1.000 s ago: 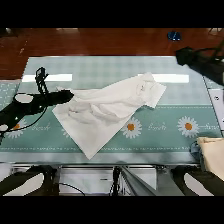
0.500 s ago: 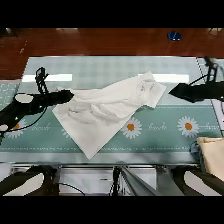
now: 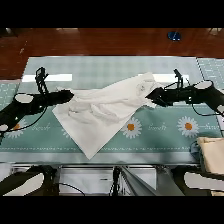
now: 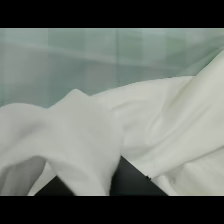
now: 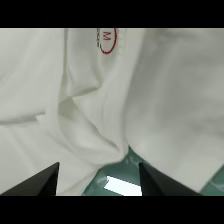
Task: Fold the shirts.
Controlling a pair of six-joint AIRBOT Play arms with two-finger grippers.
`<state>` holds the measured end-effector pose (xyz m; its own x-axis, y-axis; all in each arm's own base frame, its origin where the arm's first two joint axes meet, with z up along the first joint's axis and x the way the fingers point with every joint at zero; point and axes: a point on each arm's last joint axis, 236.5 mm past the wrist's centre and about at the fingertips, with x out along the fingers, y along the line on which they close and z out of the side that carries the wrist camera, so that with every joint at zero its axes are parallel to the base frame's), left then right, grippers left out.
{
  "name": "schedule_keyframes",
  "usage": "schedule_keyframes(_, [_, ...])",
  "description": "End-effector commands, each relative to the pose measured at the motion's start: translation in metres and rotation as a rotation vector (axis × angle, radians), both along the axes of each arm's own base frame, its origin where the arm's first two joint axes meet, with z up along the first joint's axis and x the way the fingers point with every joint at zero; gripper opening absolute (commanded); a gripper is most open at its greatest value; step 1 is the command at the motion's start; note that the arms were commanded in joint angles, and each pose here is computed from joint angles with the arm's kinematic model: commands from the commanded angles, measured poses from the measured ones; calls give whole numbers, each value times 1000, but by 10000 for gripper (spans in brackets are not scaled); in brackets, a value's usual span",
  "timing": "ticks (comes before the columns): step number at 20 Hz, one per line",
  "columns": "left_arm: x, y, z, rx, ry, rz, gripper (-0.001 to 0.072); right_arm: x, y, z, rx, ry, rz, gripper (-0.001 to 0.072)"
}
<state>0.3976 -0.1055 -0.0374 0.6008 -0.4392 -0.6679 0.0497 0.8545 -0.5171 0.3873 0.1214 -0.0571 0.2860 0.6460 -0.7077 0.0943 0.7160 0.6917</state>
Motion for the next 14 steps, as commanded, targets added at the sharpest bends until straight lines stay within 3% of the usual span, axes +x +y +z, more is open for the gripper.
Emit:
schedule_keyframes(1, [0,0,0,1,-1,0,33,15,5,-18,-25,-20,-41,583])
schedule_keyframes(8, [0,0,0,0,-1,0,33,22,6,-38,4,20,-99,564])
schedule_keyframes(9, [0,0,0,1,-1,0,33,24,10,-39,19,21,-105,502])
schedule_keyframes(12, [2,2,1,6,-7,9,33,23,45,-35,76,-2,-58,414])
schedule_keyframes(13, [3,3,1,9,-10,13,33,23,57,-32,83,-20,-38,298])
schedule_keyframes(14, [4,5,1,12,-15,18,33,25,66,-26,94,-35,-21,134])
